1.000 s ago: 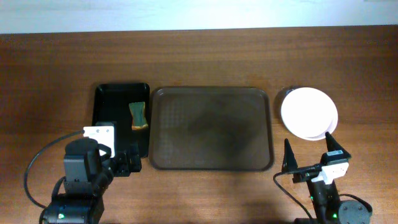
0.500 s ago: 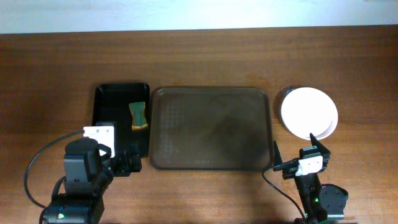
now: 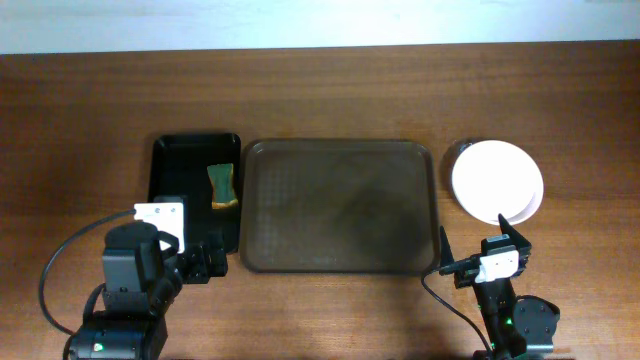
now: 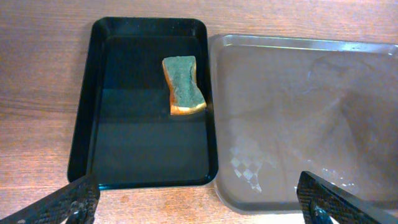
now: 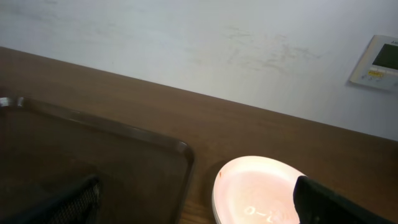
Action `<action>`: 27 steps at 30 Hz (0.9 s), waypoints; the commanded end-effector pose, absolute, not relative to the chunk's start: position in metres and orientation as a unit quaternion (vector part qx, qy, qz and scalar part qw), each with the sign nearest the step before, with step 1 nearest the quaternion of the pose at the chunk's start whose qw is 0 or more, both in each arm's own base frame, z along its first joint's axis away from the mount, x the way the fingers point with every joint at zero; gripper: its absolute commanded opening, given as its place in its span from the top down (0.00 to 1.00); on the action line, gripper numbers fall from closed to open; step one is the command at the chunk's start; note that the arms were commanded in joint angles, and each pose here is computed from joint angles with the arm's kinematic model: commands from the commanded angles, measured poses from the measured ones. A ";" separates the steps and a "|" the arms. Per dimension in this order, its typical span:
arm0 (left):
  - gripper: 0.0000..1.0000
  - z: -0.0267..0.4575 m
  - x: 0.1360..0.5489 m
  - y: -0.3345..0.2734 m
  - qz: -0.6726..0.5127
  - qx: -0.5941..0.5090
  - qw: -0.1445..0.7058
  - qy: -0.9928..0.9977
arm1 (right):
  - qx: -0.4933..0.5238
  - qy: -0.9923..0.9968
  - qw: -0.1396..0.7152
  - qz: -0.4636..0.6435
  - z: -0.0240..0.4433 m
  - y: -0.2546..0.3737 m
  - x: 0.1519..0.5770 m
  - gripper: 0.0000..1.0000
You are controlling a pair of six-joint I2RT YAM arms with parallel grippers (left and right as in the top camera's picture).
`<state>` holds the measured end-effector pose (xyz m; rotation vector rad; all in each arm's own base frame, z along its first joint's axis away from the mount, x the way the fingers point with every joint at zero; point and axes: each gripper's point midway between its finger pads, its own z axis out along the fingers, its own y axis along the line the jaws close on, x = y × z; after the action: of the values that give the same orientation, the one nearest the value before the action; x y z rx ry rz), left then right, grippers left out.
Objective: Clean dirty plates on tray and stack at the side
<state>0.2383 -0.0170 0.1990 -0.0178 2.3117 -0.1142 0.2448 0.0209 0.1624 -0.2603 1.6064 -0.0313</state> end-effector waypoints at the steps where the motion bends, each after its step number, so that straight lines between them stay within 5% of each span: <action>1: 0.00 0.200 0.237 -0.018 -0.047 0.000 0.405 0.913 | -0.118 0.719 0.685 -0.014 0.160 0.022 0.245 0.02; 18: 0.00 0.189 0.245 0.000 -0.012 -0.015 0.720 0.694 | -0.118 0.719 0.685 -0.014 0.160 0.022 0.245 0.01; 27: 0.00 0.157 0.246 -0.006 0.008 0.032 0.679 0.733 | -0.118 0.719 0.685 -0.014 0.160 0.022 0.245 0.02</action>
<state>0.2459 -0.0043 0.1583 0.0434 1.6494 0.0115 0.2448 0.0209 0.1624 -0.2600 1.6068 -0.0315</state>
